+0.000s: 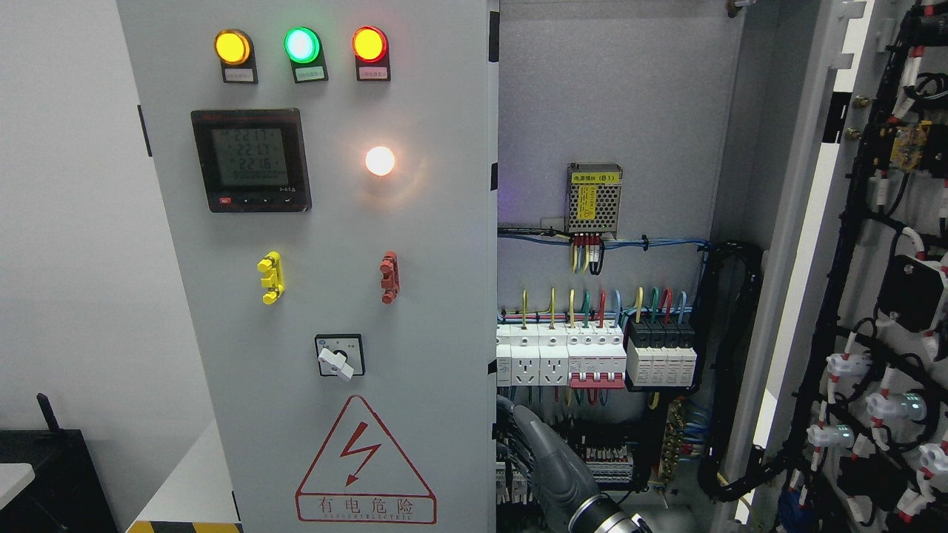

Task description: Open door with both hands

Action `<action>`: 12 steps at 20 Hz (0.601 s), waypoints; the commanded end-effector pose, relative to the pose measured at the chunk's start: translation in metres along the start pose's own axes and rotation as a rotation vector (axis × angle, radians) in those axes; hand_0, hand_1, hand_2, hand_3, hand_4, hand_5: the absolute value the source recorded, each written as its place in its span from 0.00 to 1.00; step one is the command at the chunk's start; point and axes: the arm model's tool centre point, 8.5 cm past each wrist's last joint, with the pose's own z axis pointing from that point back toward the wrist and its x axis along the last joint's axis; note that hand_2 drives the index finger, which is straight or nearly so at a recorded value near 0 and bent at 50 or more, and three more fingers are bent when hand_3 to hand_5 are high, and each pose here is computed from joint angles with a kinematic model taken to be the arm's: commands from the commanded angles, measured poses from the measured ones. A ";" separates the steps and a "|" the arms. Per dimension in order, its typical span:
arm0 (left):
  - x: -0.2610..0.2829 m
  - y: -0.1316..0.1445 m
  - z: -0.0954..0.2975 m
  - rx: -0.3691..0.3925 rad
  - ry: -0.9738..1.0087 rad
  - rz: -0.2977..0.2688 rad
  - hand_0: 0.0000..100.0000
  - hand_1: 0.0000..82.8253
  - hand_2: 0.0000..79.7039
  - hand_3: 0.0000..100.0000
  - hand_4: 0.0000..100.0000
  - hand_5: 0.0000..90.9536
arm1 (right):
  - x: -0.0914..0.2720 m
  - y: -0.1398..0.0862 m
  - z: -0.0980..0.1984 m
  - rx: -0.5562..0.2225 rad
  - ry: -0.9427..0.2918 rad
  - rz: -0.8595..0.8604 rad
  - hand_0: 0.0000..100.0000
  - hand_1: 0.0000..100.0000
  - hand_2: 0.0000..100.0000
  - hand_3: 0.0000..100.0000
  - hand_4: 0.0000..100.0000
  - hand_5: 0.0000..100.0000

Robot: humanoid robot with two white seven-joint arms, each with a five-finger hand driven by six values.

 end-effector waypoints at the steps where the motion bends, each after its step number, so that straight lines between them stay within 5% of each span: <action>1: -0.019 0.001 0.002 0.003 0.028 0.006 0.00 0.00 0.00 0.00 0.00 0.00 | -0.005 -0.010 0.001 -0.006 0.019 -0.010 0.38 0.00 0.00 0.00 0.00 0.00; 12: -0.019 0.001 0.002 0.002 0.029 0.005 0.00 0.00 0.00 0.00 0.00 0.00 | -0.002 -0.018 0.003 0.044 0.027 0.007 0.38 0.00 0.00 0.00 0.00 0.00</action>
